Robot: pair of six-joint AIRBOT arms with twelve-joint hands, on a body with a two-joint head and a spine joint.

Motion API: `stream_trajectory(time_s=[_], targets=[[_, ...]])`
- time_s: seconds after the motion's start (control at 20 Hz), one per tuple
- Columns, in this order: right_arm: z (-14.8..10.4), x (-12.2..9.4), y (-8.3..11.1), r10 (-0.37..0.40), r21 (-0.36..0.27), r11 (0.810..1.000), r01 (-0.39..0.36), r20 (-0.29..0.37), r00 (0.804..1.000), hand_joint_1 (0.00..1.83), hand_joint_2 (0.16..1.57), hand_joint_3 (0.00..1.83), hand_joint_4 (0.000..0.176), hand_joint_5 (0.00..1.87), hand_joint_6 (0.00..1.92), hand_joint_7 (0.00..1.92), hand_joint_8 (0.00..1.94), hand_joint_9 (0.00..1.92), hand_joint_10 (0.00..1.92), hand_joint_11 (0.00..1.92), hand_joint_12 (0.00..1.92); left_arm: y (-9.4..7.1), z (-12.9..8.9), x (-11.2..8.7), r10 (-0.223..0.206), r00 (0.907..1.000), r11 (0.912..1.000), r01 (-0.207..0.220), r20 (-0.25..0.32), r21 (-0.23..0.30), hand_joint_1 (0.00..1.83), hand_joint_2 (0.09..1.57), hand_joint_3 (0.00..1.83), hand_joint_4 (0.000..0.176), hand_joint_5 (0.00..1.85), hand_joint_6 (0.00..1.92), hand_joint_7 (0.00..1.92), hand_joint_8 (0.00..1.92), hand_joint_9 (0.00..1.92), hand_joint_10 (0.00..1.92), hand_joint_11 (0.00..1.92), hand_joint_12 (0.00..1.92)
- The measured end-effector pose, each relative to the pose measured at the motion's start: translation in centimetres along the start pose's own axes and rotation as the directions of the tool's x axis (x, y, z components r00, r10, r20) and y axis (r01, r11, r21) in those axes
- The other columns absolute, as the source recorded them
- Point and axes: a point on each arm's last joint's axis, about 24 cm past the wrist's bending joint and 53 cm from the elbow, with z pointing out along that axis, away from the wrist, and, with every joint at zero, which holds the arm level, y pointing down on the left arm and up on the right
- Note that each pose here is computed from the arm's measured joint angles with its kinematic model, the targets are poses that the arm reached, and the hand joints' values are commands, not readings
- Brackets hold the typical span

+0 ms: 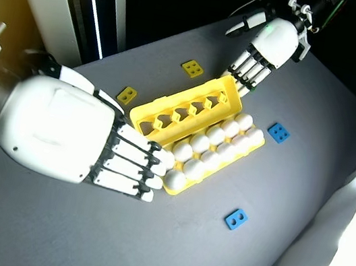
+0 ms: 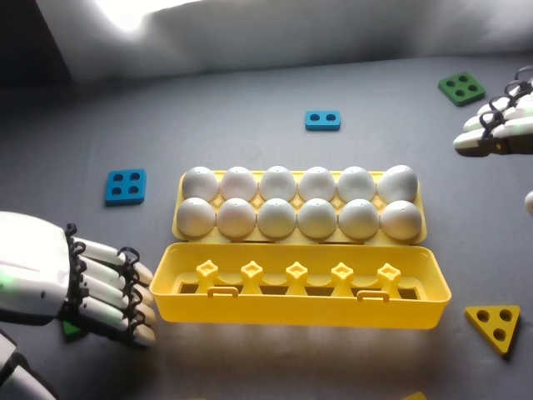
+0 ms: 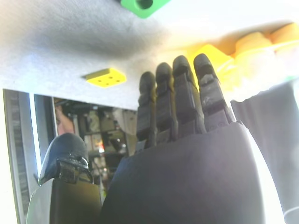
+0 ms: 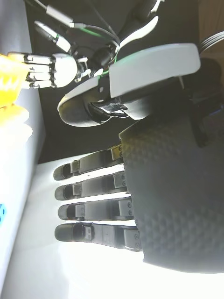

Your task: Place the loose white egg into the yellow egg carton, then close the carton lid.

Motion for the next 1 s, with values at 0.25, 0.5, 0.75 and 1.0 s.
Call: stream_trajectory(time_s=[0.25, 0.5, 0.75, 1.0], targets=[[0.0, 0.6, 1.3, -0.001, -0.021, 1.0, 0.001, -0.007, 1.0, 0.0, 1.57, 0.01, 0.0, 0.21, 0.0, 0.19, 0.0, 0.18, 0.01, 0.0, 0.58, -0.2, 0.4, 0.3, 0.002, 1.0, 1.0, -0.002, -0.003, -0.002, 0.0, 1.18, 0.0, 0.0, 0.23, 0.0, 0.21, 0.0, 0.15, 0.0, 0.0, 0.18], [0.2, 1.4, 4.0, -0.049, -0.079, 0.996, 0.048, -0.018, 0.999, 0.0, 1.57, 0.01, 0.0, 0.21, 0.0, 0.2, 0.0, 0.19, 0.01, 0.0, 0.6, -0.2, 0.6, 0.2, -0.006, 1.0, 1.0, 0.006, 0.008, -0.003, 0.0, 1.16, 0.0, 0.0, 0.23, 0.0, 0.23, 0.0, 0.18, 0.0, 0.0, 0.24], [-0.2, 1.1, 3.2, -0.058, -0.051, 0.997, 0.057, -0.012, 0.998, 0.0, 1.55, 0.0, 0.0, 0.2, 0.0, 0.18, 0.0, 0.17, 0.0, 0.0, 0.56, -0.4, 1.3, 0.6, -0.009, 1.0, 0.9999, 0.009, 0.004, -0.005, 0.0, 1.16, 0.0, 0.0, 0.19, 0.0, 0.2, 0.0, 0.16, 0.0, 0.0, 0.26], [-0.1, 1.2, 3.3, -0.06, -0.055, 0.997, 0.059, -0.014, 0.998, 0.0, 1.53, 0.0, 0.0, 0.15, 0.0, 0.13, 0.0, 0.11, 0.0, 0.0, 0.35, -0.7, 1.9, 0.9, -0.001, 1.0, 1.0, 0.001, 0.0, -0.003, 0.0, 1.17, 0.0, 0.0, 0.18, 0.0, 0.18, 0.0, 0.15, 0.0, 0.0, 0.23]])
